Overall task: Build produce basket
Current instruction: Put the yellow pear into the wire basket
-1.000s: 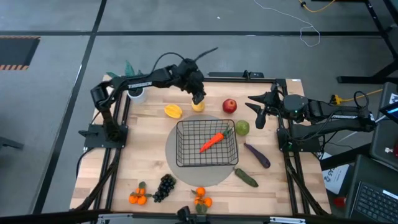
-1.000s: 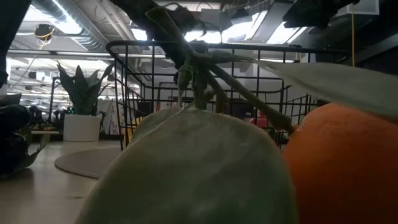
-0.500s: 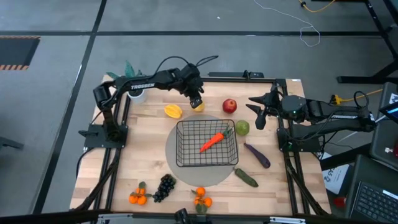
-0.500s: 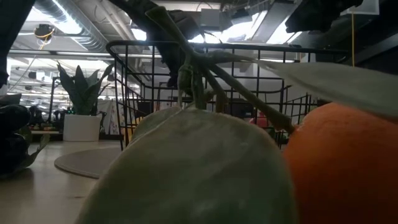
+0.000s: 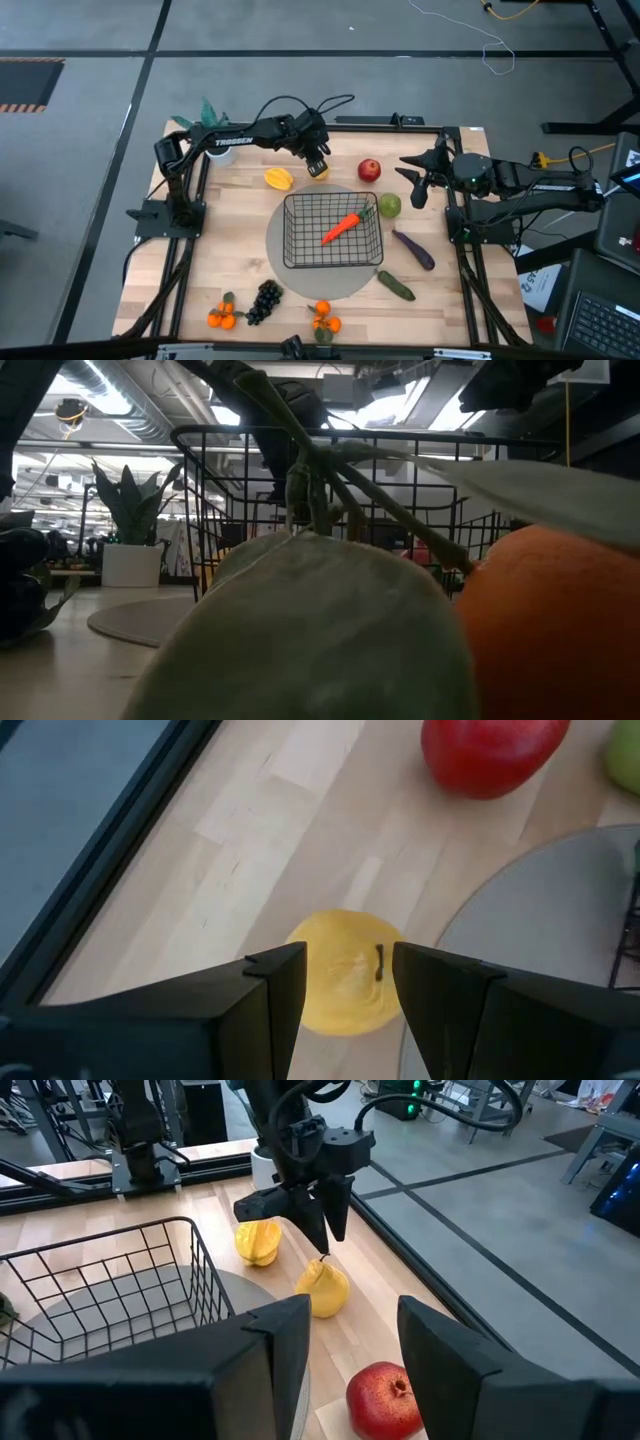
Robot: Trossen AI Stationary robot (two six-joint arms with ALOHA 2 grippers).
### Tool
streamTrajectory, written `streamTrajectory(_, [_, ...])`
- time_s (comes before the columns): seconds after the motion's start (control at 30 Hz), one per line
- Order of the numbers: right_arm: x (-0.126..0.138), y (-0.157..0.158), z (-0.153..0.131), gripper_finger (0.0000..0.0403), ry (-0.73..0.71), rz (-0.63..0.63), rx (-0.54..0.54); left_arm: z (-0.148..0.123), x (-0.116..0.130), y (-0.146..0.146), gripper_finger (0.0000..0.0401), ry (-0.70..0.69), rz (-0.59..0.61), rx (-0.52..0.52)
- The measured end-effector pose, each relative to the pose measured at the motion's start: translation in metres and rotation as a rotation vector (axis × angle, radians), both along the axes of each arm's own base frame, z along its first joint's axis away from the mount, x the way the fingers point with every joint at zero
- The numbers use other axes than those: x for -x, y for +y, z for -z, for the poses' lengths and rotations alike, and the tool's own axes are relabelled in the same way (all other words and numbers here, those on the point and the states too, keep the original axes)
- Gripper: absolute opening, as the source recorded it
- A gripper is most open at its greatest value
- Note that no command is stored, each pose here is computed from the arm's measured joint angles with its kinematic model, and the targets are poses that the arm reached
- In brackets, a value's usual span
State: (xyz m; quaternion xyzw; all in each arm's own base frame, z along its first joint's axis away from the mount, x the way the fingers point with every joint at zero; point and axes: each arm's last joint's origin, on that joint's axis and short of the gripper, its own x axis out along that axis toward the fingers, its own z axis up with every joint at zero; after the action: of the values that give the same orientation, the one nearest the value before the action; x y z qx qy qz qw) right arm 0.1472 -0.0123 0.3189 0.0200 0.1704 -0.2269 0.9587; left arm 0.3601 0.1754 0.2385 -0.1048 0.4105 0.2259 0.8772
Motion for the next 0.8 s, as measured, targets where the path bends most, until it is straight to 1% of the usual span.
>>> streamTrajectory(0.27, [0.0, 0.0, 0.0, 0.015, 0.0, 0.0, -0.001, 0.0, -0.001, -0.003, 0.014, -0.001, 0.003, 0.004])
streamTrajectory(0.5, [0.0, 0.0, 0.0, 0.015, -0.001, 0.0, 0.0, 0.009, -0.007, -0.006, 0.014, 0.009, 0.012, 0.011])
streamTrajectory(0.57, [0.0, 0.0, 0.0, 0.015, -0.001, 0.0, 0.0, 0.012, -0.007, -0.006, 0.014, 0.033, 0.009, 0.014])
streamTrajectory(0.63, [0.0, 0.0, 0.0, 0.015, -0.001, -0.001, 0.0, 0.013, -0.011, -0.007, 0.014, 0.015, 0.006, -0.008])
streamTrajectory(0.8, [0.0, 0.0, 0.0, 0.015, 0.0, -0.001, 0.0, 0.012, -0.012, -0.007, 0.014, 0.001, 0.007, -0.023])
